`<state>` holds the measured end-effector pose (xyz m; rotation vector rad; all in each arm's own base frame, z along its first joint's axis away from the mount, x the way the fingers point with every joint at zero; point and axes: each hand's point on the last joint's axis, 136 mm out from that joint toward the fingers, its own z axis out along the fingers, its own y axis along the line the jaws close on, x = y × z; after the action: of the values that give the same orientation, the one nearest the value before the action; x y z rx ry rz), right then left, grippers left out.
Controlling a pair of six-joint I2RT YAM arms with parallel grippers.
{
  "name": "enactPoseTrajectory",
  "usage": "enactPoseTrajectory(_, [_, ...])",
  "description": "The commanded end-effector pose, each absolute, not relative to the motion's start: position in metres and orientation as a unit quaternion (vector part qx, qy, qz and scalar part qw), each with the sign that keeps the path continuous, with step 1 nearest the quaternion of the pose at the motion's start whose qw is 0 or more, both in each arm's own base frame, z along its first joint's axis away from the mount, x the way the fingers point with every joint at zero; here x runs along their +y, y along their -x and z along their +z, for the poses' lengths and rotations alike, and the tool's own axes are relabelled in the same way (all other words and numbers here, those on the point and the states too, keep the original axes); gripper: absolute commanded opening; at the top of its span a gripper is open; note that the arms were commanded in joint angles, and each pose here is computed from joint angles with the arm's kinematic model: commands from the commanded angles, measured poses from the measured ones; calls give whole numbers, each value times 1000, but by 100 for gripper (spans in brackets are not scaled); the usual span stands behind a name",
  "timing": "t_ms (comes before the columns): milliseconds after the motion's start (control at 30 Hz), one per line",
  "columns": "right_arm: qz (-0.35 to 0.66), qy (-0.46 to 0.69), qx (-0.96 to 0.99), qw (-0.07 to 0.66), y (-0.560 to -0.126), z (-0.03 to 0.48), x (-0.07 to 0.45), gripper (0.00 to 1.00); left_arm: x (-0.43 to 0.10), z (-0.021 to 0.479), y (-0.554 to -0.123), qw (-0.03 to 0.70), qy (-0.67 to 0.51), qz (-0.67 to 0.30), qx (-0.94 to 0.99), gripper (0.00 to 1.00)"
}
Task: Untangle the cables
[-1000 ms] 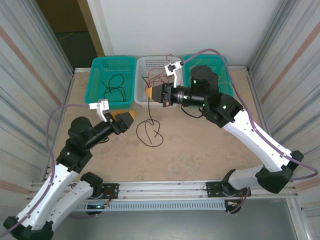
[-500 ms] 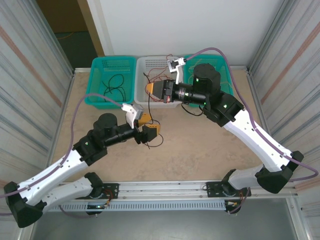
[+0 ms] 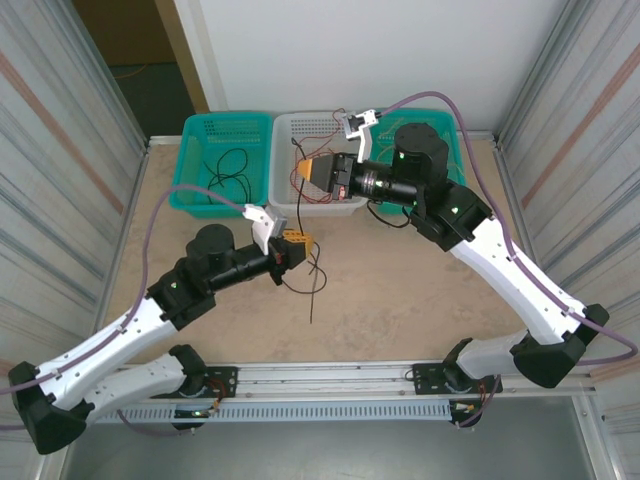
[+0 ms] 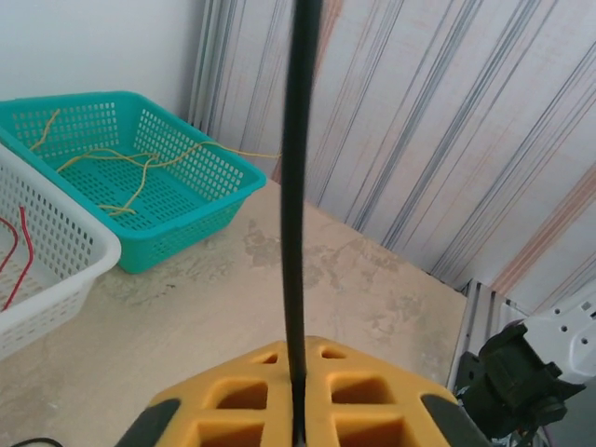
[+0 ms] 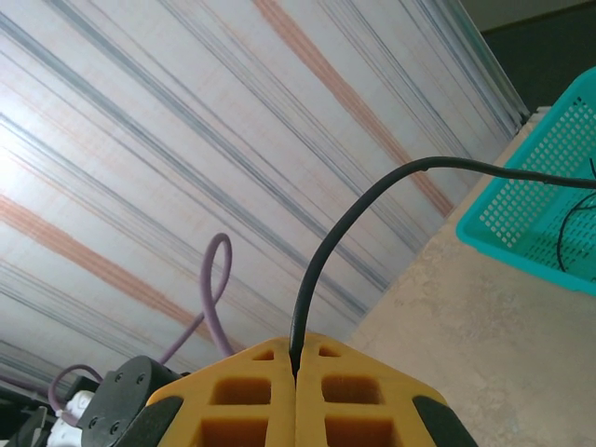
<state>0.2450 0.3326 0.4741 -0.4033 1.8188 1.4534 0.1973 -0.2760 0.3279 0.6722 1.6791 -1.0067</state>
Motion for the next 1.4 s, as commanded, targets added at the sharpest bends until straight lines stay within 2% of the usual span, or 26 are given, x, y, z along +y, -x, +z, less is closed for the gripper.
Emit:
enactPoseTrajectory(0, [600,166,670,404,-231,505,322,0,-271,338,-202,517,-226,-443,697,0])
enactPoseTrajectory(300, [609,170,662,404,-228,506,322,0,-291,300,-200,438,-192,-492,728,0])
enactPoseTrajectory(600, [582,136,703,386,-246,469,326,0,-298,298,-193,429,-201,-494,729,0])
enactPoseTrajectory(667, [559,122,724,386,-254,456,324,8,-296,299,-194,423,-190,-492,737,0])
enactPoseTrajectory(800, [498,87,770,389,-274,425,307,42,-287,310,-196,415,-166,-477,757,0])
enactPoseTrajectory(967, [452,54,802,388,-289,402,276,52,-265,303,-204,405,-119,-422,802,0])
enactPoseTrajectory(1033, [435,40,811,389,-292,396,263,66,-255,302,-205,410,-103,-408,809,0])
enactPoseTrajectory(1133, [410,30,821,395,-291,389,245,70,-240,308,-207,421,-79,-404,808,0])
enactPoseTrajectory(1367, [393,28,841,371,-283,362,235,68,-185,341,-236,444,2,-377,813,0])
